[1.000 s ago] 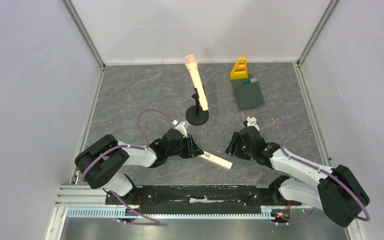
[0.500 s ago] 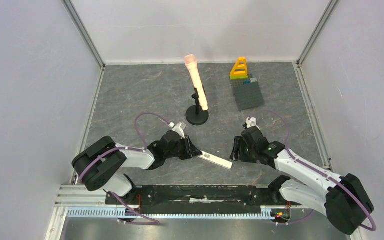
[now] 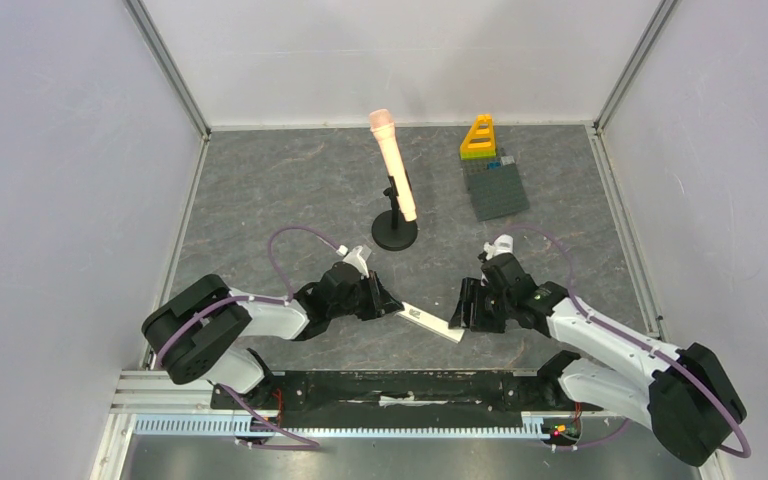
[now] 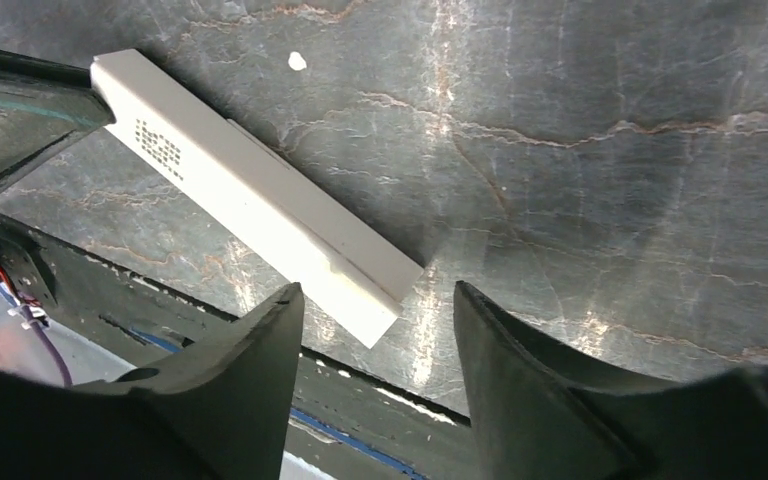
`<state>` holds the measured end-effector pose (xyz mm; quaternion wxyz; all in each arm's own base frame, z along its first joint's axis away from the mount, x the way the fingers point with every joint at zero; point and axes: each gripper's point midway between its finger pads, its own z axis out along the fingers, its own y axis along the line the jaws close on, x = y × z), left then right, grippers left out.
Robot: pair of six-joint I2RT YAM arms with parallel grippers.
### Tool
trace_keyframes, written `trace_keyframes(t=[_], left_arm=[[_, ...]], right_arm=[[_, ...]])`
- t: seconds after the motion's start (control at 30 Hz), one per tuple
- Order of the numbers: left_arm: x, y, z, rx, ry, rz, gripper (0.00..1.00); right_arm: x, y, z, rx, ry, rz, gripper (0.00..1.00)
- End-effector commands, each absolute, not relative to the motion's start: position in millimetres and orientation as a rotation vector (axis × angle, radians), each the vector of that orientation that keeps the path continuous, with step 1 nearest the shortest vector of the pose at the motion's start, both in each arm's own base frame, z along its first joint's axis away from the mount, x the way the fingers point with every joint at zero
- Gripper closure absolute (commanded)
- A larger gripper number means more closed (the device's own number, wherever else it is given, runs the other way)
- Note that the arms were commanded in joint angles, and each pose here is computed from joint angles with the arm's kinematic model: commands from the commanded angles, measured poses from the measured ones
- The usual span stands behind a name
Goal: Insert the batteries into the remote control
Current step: Load the battery cover into the remote control.
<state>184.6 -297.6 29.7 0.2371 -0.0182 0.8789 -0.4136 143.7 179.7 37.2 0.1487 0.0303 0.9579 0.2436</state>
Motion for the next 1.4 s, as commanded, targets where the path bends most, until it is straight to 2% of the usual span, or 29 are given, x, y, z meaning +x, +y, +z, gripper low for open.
trace_keyframes(t=[0.0,0.23,0.53,0.93,1.37], left_arm=[[150.0,-263.4,-21.0,-0.059,2.643,-0.936,0.98],[151.3,-264.6,-19.9,-0.059,2.638,-0.938,0.98],[152.2,-264.8,-18.8,-0.060,2.633,-0.938,0.98],[152.7,-266.5,-18.0,-0.051,2.632,-0.943,0.98],[150.8,-272.2,-13.4,0.009,2.614,-0.992,0.98]], right_arm=[[155.2,191.1,54.2,0.139,2.669,0.793,0.39],[139.4,196.4,51.1,0.157,2.718,0.879,0.46],[134.3,184.9,45.7,0.114,2.750,0.798,0.44],[131.1,189.9,42.6,0.152,2.748,0.855,0.69],[129.8,188.6,32.0,0.167,2.764,0.843,0.86]])
